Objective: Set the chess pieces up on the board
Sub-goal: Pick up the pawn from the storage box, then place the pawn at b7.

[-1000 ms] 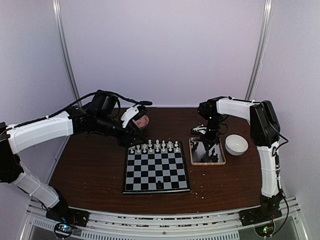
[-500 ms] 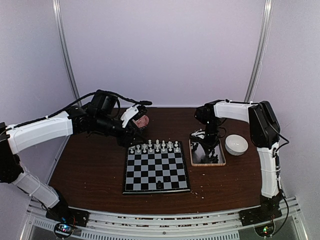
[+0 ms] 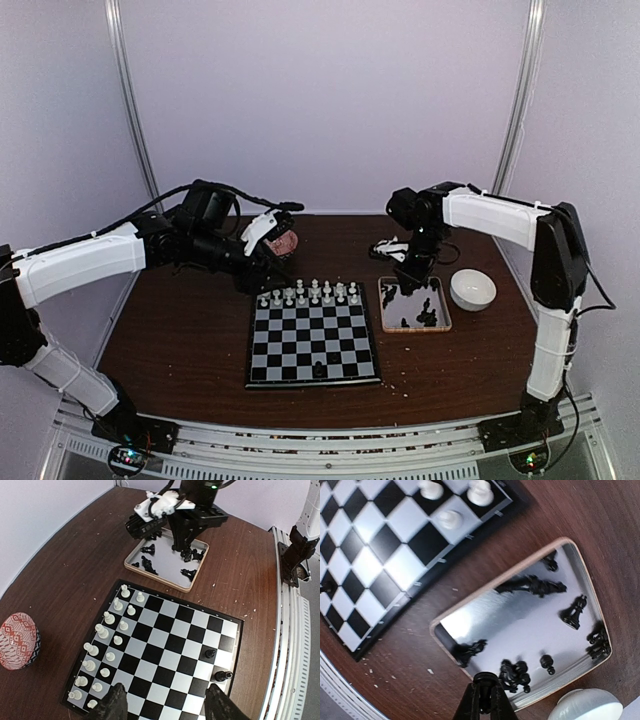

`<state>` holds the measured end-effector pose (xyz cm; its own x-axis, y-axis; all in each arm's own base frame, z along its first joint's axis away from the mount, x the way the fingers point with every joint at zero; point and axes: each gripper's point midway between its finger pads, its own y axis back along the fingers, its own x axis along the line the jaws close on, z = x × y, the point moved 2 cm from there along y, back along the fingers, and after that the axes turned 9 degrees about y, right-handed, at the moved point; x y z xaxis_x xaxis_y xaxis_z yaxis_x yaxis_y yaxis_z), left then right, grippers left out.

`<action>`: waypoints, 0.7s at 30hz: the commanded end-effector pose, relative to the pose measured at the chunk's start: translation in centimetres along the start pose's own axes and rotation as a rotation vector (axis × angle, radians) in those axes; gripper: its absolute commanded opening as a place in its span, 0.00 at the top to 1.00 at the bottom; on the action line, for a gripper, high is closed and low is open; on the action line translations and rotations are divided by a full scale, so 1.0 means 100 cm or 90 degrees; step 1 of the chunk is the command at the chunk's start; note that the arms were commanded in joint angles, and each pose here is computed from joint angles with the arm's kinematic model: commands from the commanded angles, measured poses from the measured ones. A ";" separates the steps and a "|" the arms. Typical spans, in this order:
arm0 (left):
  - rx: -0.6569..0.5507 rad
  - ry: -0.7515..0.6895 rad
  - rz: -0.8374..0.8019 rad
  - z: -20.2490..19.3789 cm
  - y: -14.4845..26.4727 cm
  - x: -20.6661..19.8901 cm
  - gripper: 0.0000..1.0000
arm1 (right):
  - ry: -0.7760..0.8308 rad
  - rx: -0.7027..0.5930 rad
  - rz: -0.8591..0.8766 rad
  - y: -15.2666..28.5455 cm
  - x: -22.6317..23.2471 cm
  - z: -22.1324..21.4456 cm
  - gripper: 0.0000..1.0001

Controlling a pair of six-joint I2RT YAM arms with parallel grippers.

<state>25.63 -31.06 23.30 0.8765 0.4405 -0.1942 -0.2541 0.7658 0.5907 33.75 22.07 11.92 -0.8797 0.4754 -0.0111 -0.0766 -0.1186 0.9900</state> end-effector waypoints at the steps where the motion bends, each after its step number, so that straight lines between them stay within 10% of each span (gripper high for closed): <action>1: -0.024 -0.013 0.002 0.014 0.006 -0.002 0.46 | 0.106 -0.049 0.020 0.012 0.062 0.026 0.98; 21: -0.054 -0.009 0.073 0.022 0.027 0.012 0.46 | 0.287 0.009 0.067 -0.043 0.168 0.051 0.96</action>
<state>26.31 -29.88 24.82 0.8548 0.5026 -0.1294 -0.3478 0.7397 0.5761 22.34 34.37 8.40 -0.9956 0.0779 0.0521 0.0401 -0.1482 0.9881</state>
